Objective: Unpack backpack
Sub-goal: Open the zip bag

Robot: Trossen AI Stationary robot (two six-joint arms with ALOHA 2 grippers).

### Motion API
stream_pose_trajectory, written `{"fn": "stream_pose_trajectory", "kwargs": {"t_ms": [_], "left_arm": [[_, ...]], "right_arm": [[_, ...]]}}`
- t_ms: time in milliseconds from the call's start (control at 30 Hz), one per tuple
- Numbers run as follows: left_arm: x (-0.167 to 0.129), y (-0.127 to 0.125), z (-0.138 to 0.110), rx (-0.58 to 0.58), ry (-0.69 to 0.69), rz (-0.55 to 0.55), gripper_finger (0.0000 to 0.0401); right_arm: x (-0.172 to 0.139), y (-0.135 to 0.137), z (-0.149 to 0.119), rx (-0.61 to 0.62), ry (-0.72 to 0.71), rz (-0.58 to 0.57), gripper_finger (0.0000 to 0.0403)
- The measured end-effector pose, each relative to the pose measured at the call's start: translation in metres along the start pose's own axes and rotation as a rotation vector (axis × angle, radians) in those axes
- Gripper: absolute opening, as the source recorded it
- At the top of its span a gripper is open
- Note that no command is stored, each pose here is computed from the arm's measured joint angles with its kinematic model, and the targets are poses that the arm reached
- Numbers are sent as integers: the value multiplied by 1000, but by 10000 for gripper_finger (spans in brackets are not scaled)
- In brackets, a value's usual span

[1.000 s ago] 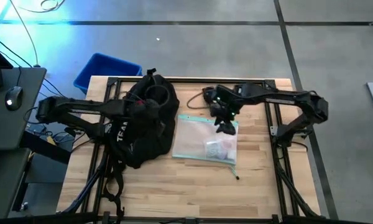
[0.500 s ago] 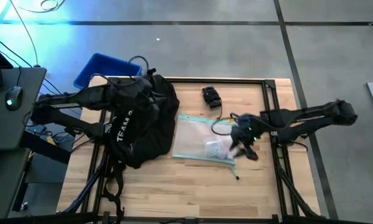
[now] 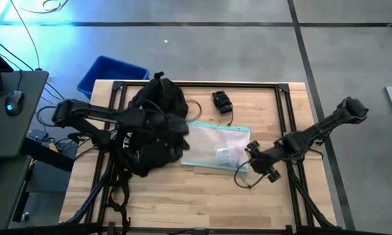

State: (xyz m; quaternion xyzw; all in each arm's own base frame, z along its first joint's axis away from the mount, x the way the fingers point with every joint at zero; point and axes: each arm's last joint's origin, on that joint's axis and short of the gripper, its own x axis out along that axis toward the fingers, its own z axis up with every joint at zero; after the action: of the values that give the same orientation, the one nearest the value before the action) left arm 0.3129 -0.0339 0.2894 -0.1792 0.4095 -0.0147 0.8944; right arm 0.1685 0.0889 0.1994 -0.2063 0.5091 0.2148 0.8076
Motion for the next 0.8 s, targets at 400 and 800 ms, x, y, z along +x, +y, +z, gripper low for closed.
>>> {"fn": "stream_pose_trajectory", "kwargs": {"t_ms": [400,800], "left_arm": [[96,-37,-16,7,-24,-81,35],[184,-1,-44,-303,71,-9,35]], "right_arm": [[51,15,1,-57,140,-66,231],[79,20,-20,-48,-74,-275,198]]}}
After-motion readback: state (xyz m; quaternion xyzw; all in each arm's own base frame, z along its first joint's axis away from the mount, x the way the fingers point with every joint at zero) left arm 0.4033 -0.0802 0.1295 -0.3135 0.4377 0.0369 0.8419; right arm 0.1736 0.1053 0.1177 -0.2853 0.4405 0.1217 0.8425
